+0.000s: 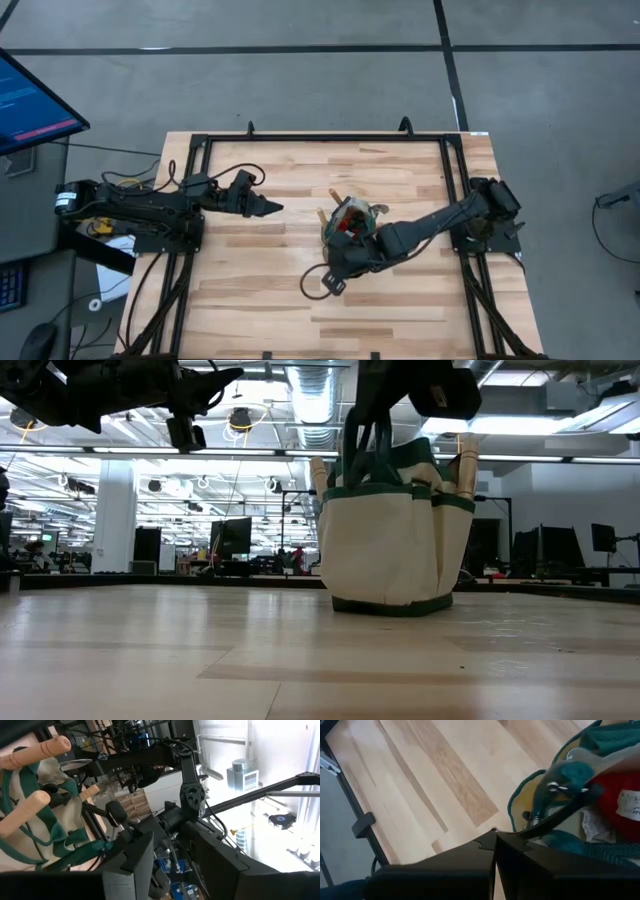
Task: Pick & Place Garden tools in Gardening bag
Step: Put the green shear scissor into the green gardening bag, then return to Home Position
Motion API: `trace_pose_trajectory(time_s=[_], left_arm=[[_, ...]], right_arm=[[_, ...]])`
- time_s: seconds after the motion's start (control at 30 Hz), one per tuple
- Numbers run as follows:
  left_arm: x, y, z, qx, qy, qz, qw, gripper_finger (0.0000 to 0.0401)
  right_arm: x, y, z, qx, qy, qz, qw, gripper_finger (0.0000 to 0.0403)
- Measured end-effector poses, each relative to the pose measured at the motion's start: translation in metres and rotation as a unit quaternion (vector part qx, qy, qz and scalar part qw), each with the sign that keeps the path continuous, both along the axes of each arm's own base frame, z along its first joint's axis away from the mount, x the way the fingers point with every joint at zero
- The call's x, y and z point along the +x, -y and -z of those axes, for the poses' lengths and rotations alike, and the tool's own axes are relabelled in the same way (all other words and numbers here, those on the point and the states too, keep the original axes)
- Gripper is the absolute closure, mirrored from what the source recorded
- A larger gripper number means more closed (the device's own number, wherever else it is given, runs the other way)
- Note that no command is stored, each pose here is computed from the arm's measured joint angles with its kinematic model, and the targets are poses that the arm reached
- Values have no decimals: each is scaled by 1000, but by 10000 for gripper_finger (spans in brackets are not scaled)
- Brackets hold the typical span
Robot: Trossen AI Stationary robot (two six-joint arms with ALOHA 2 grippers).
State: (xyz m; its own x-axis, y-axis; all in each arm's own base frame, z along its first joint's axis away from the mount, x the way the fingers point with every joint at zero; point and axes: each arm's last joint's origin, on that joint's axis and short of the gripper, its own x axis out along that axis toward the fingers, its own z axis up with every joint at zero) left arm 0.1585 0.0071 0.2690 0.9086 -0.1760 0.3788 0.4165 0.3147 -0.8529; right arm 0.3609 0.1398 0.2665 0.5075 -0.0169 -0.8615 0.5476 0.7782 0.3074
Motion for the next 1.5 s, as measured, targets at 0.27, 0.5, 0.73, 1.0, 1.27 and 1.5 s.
trace_pose_trajectory(time_s=[0.27, 0.5, 0.73, 1.0, 1.27, 1.5], left_arm=[[0, -1, 0, -4, 0, -11, 1000, 256], [0, -1, 0, -7, 0, -15, 1000, 256], [0, -2, 0, -14, 0, -23, 1000, 256], [0, -3, -1, -30, 5, -50, 998, 266], [-5, -14, -34, -1, 63, -76, 995, 376], [-16, -31, -71, 45, 115, -103, 987, 398]], right_arm=[[-2, 10, -8, 7, -2, 5, 1000, 403], [-10, -2, -1, -1, -30, -11, 999, 403], [-22, -7, -24, 8, 5, -11, 1000, 403], [-84, -18, -92, -73, 127, 14, 989, 403], [-166, -2, -137, -174, 199, 52, 963, 403], [-224, 33, -154, -208, 246, 42, 946, 403]])
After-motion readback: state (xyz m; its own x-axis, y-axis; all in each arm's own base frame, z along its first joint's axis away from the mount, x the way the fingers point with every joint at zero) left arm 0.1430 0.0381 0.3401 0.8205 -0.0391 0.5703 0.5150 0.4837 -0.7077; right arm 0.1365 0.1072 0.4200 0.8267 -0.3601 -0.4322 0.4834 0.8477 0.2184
